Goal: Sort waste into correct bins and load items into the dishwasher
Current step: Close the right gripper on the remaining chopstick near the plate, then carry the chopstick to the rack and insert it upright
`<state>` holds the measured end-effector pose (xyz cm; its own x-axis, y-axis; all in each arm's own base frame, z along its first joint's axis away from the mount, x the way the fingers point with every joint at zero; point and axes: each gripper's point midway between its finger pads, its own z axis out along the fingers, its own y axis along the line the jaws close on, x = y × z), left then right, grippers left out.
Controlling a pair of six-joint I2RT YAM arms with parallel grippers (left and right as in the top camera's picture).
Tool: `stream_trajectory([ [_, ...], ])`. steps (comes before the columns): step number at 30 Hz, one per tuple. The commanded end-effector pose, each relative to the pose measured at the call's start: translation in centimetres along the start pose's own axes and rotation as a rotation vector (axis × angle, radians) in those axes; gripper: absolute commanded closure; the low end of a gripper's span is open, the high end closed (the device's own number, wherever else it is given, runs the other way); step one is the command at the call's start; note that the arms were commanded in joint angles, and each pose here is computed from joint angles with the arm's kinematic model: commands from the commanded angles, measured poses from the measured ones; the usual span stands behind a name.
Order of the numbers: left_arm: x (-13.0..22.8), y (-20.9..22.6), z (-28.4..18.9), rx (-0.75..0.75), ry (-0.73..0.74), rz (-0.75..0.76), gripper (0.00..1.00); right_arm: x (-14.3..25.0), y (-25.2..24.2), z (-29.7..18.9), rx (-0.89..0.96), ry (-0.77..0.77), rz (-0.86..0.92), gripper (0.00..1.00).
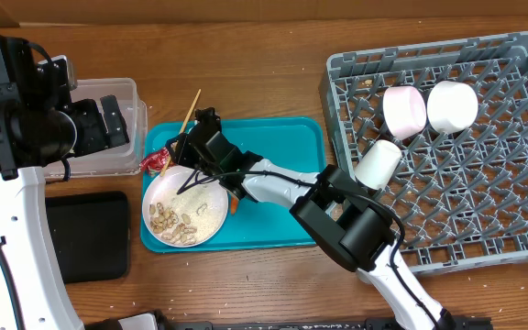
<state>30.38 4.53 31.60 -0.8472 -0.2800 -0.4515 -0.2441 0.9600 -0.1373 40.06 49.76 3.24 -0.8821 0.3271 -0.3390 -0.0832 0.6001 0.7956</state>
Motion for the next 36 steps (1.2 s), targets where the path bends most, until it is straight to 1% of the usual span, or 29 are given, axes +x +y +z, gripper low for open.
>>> stream_trajectory([
  [1,-0.1,0.2,0.3,-0.008,0.008,-0.003,0.0,2.2,-1.9,1.2,0.049,0.053,0.001,0.68],
  [3,-0.1,0.2,0.3,-0.008,0.007,-0.003,0.0,2.7,-2.1,1.2,0.065,0.063,-0.003,0.65],
  [5,-0.1,0.2,0.3,-0.008,0.008,-0.003,0.0,2.8,-2.4,1.2,0.08,0.06,-0.006,0.64],
  [10,-0.1,0.2,0.3,-0.008,0.008,-0.003,0.0,3.5,-3.9,1.0,0.145,0.079,0.031,0.65],
  [11,-0.1,0.2,0.3,-0.008,0.008,-0.003,0.0,3.6,-4.1,0.9,0.157,0.084,0.041,0.66],
  [13,-0.1,0.2,0.3,-0.008,0.008,-0.003,0.0,3.7,-4.4,0.9,0.166,0.087,0.053,0.75],
  [14,-0.1,0.2,0.3,-0.008,0.008,-0.003,0.0,3.7,-4.4,0.9,0.166,0.087,0.053,0.77],
  [18,-0.1,0.2,0.3,-0.008,0.008,-0.003,0.0,3.7,-4.4,0.9,0.167,0.085,0.052,0.8],
  [21,-0.1,0.2,0.3,-0.008,0.008,-0.003,0.0,3.7,-4.2,0.9,0.161,0.086,0.049,0.79],
  [22,-0.1,0.2,0.3,-0.008,0.008,-0.003,0.0,3.7,-4.0,0.9,0.149,0.09,0.031,0.8],
  [23,-0.1,0.2,0.3,-0.008,0.008,-0.003,0.0,3.7,-3.8,1.0,0.14,0.094,0.012,0.84],
  [26,-0.1,0.2,0.3,-0.008,0.008,-0.003,0.0,3.7,-3.7,1.0,0.133,0.096,0.003,0.85],
  [31,-0.1,0.2,0.3,-0.008,0.008,-0.003,0.0,3.3,-2.0,0.8,0.075,0.099,-0.108,0.91],
  [36,-0.1,0.2,0.3,-0.008,0.008,-0.003,0.0,1.8,1.4,-1.0,0.034,0.08,-0.216,0.94],
])
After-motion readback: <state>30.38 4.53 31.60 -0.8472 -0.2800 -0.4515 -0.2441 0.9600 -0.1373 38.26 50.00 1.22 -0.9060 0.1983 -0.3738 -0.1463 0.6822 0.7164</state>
